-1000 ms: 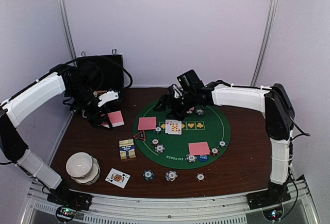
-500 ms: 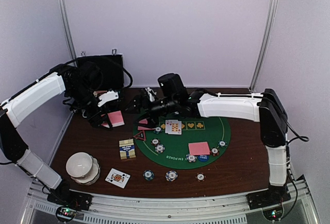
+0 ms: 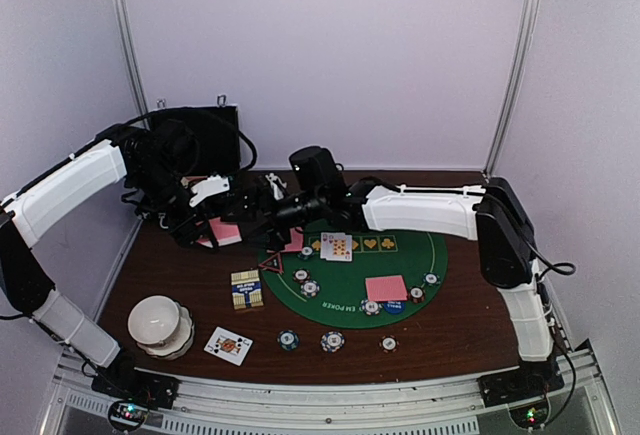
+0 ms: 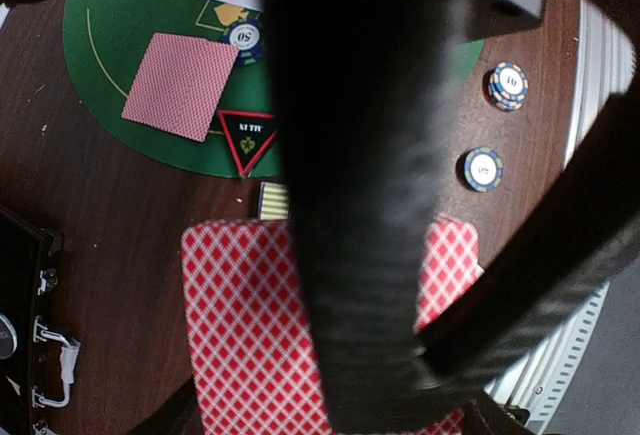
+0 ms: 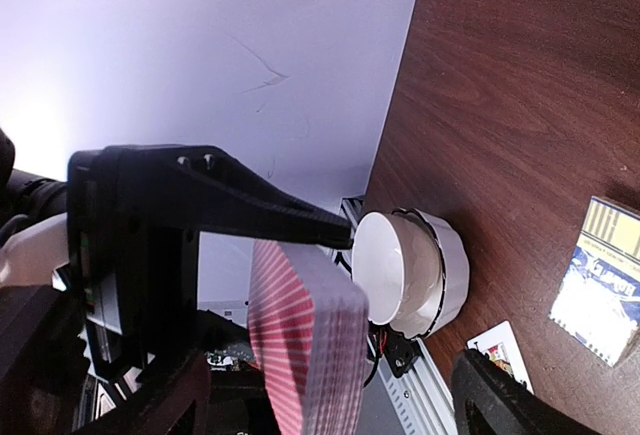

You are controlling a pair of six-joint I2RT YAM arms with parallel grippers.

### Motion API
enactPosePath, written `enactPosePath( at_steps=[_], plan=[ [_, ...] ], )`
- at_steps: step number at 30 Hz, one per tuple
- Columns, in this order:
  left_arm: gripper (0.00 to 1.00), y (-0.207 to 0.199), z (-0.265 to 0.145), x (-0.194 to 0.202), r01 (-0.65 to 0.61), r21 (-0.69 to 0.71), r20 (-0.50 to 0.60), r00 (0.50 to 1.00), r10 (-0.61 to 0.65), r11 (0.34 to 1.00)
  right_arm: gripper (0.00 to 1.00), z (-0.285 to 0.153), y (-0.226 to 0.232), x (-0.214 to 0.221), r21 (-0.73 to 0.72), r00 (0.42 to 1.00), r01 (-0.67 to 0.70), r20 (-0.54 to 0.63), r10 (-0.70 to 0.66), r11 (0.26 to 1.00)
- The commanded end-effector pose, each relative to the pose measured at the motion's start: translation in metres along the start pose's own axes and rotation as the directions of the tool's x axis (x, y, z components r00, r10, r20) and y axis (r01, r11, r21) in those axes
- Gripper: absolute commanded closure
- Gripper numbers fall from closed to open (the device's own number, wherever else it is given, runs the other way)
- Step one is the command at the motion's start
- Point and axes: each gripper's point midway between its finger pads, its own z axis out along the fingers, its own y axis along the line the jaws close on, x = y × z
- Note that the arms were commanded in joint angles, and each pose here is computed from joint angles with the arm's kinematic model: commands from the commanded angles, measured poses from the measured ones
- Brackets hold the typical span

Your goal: Distribute texas hold em gaming equipment

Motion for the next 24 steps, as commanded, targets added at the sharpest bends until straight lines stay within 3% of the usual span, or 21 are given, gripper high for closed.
enactPosePath(
  at_steps=[1, 13, 24],
  plan=[
    [1.0, 0.002, -0.011, -0.014, -0.025, -0.019, 0.058, 0.998, 0.027, 0.999, 0.14, 0.013, 0.005, 0.001, -0.033, 1.0, -0.006, -0.024, 0.006, 0.999],
    [1.0, 0.001, -0.012, -0.015, -0.026, -0.013, 0.064, 0.998, 0.027, 1.0, 0.2, 0.023, -0.021, -0.003, -0.02, 0.995, -0.091, -0.038, 0.09, 0.996],
    [1.0, 0.001, -0.011, -0.015, -0.027, -0.013, 0.062, 0.998, 0.028, 1.0, 0.27, -0.014, -0.034, -0.011, 0.042, 0.995, -0.096, 0.011, 0.095, 0.995]
  ],
)
